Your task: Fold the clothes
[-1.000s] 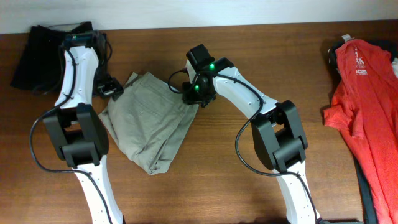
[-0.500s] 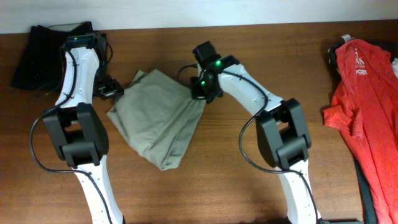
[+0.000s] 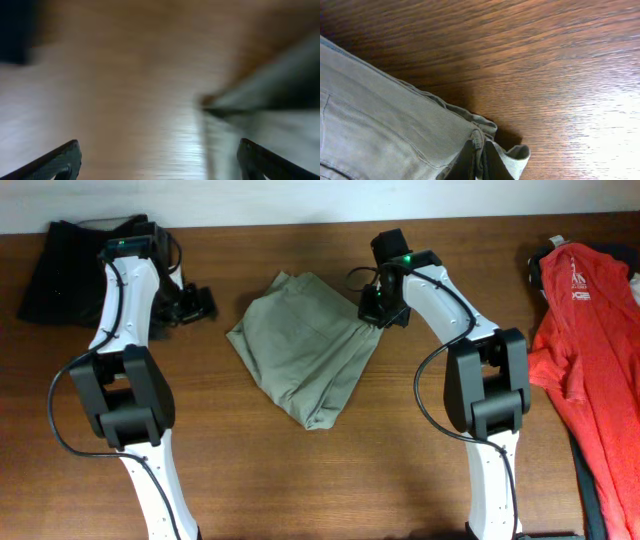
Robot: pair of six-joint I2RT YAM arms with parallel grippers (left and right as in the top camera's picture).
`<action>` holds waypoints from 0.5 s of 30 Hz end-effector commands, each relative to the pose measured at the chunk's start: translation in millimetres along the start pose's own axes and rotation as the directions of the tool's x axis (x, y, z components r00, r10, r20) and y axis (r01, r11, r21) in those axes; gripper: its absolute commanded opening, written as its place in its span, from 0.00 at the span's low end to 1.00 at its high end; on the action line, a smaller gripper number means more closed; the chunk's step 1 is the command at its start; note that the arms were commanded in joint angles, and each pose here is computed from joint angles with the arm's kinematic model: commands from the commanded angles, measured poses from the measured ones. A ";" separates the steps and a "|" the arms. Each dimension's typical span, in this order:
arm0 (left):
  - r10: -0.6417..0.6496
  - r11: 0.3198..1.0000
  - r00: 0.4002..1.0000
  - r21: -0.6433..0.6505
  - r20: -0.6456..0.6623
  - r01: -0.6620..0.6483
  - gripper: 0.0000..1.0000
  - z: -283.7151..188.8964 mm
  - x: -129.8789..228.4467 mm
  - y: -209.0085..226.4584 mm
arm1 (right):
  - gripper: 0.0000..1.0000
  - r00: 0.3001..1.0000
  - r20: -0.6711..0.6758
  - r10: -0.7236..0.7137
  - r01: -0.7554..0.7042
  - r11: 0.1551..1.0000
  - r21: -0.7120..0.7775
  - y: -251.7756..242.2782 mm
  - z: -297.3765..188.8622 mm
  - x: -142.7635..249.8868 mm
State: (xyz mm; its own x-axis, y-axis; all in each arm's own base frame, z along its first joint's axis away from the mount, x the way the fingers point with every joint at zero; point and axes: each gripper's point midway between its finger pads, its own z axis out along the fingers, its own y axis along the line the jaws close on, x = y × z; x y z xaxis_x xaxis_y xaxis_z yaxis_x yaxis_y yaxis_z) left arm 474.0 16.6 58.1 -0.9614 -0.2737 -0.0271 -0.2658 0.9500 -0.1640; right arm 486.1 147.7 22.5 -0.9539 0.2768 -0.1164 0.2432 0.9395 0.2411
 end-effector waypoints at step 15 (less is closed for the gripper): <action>0.317 0.909 0.940 0.241 0.129 -0.340 0.76 39.9 -7.7 -100.1 | 0.04 1.000 0.006 0.010 -0.010 0.999 0.039 -12.0 10.3 -2.8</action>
State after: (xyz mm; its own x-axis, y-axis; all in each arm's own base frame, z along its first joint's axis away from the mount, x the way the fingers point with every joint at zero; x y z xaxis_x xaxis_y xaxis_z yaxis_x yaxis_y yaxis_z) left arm 513.5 -81.4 53.5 -0.9757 -0.0265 -0.2177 0.0557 0.9302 -0.3627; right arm 488.0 144.6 21.7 -0.9499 0.2888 -0.1192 0.2540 0.9360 0.2436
